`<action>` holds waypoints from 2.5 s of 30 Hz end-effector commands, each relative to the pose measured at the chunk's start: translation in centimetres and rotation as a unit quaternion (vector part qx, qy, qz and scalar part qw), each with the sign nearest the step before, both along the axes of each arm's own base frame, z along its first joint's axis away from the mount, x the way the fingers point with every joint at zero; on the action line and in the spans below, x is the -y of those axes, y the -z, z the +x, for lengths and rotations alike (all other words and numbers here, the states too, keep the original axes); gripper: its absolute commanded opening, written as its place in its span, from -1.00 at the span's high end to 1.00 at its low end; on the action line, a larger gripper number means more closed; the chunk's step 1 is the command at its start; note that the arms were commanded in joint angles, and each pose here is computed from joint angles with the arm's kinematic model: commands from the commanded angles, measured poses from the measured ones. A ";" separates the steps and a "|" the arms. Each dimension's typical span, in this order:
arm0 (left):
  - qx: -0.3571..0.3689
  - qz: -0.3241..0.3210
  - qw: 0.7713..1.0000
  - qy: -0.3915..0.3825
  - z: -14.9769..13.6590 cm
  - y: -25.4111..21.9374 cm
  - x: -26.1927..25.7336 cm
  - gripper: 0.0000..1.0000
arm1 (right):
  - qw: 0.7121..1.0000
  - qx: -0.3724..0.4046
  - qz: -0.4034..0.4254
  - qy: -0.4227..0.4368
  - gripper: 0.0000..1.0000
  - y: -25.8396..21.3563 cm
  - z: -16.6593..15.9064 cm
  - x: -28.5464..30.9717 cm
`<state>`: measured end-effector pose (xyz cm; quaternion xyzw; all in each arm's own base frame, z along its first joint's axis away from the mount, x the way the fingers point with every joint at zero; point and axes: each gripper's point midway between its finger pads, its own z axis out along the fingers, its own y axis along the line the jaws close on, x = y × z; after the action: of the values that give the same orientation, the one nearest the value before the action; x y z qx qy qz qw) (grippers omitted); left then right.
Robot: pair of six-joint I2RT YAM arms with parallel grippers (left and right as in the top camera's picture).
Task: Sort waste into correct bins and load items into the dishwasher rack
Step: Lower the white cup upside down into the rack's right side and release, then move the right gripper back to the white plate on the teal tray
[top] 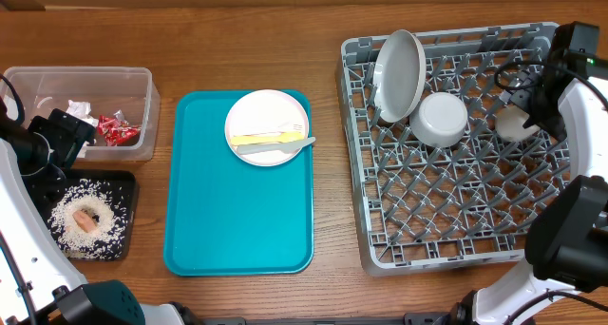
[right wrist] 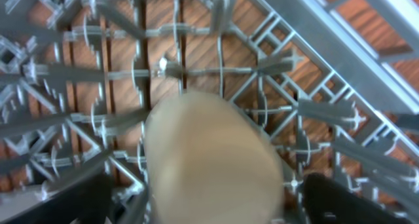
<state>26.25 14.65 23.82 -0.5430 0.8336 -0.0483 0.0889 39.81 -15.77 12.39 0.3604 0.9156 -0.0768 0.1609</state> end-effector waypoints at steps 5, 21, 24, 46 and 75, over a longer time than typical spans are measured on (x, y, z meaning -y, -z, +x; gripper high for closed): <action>-0.002 -0.002 1.000 -0.001 0.0 0.2 0.2 -1.00 | 0.999 0.036 0.025 -0.009 -1.00 -5.2 1.2 -0.7; -0.002 -0.002 1.000 -0.001 0.0 0.2 0.2 -0.99 | 0.932 0.135 0.204 -0.269 -1.00 -16.9 2.5 -18.1; -0.002 -0.002 1.000 -0.001 0.0 0.2 0.3 -1.00 | 0.914 0.119 0.209 -0.328 -1.00 -16.7 1.9 -23.5; -0.002 -0.002 1.000 -0.001 0.0 0.2 0.2 -1.00 | 0.719 -0.035 0.016 -0.694 -0.99 0.6 -1.1 -47.9; -0.002 -0.002 1.000 -0.001 0.0 0.2 0.2 -0.99 | 0.692 -0.124 0.012 -0.711 -0.57 9.3 -2.7 -48.1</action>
<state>26.25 14.65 23.82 -0.5430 0.8336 -0.0481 0.0889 37.23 32.46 3.28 -0.4111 0.9098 0.0238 0.0517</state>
